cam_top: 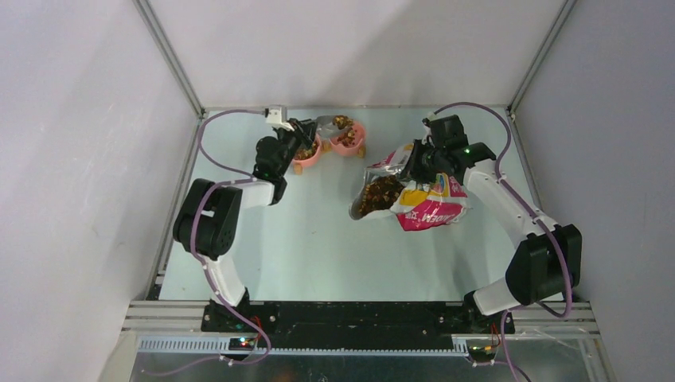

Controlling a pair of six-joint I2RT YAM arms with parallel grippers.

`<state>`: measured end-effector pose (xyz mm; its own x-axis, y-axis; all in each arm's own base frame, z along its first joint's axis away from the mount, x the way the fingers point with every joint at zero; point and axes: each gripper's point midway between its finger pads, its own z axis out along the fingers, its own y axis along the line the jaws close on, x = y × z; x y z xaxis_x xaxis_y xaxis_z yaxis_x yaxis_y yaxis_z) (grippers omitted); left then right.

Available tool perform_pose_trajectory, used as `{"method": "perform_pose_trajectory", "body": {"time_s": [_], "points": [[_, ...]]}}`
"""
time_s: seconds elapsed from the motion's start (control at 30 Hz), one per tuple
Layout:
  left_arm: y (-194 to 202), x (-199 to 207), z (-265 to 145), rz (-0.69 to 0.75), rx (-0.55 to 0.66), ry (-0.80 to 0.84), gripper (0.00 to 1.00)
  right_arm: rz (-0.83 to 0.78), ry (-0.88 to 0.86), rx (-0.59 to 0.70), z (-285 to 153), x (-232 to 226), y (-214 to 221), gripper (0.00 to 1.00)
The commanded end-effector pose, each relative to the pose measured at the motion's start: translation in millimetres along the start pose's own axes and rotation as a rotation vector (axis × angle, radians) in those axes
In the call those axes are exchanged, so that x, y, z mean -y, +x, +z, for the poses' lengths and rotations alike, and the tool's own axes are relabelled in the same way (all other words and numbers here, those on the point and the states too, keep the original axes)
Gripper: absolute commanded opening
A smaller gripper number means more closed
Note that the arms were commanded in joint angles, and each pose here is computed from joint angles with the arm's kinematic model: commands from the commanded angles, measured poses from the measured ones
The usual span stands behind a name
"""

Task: Serve the pet food
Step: Pour the pet food into the pet food bowl.

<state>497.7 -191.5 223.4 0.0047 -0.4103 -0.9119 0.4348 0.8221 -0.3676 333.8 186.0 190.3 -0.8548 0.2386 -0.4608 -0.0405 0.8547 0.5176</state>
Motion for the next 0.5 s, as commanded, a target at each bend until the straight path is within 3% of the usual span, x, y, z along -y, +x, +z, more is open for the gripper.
{"method": "perform_pose_trajectory", "body": {"time_s": [0.0,0.27,0.47], "points": [[-18.0,1.9,15.3,0.05,0.037,0.013,0.0,-0.003,0.022,0.105,-5.1,7.1,-37.5,0.0],[-0.3,-9.1,29.3,0.067,-0.079,-0.039,0.0,0.033,0.037,0.119,-2.3,20.8,-47.2,0.0],[24.4,-23.2,32.6,0.173,-0.262,-0.132,0.0,0.042,0.053,0.115,1.1,28.8,-49.0,0.0]]}}
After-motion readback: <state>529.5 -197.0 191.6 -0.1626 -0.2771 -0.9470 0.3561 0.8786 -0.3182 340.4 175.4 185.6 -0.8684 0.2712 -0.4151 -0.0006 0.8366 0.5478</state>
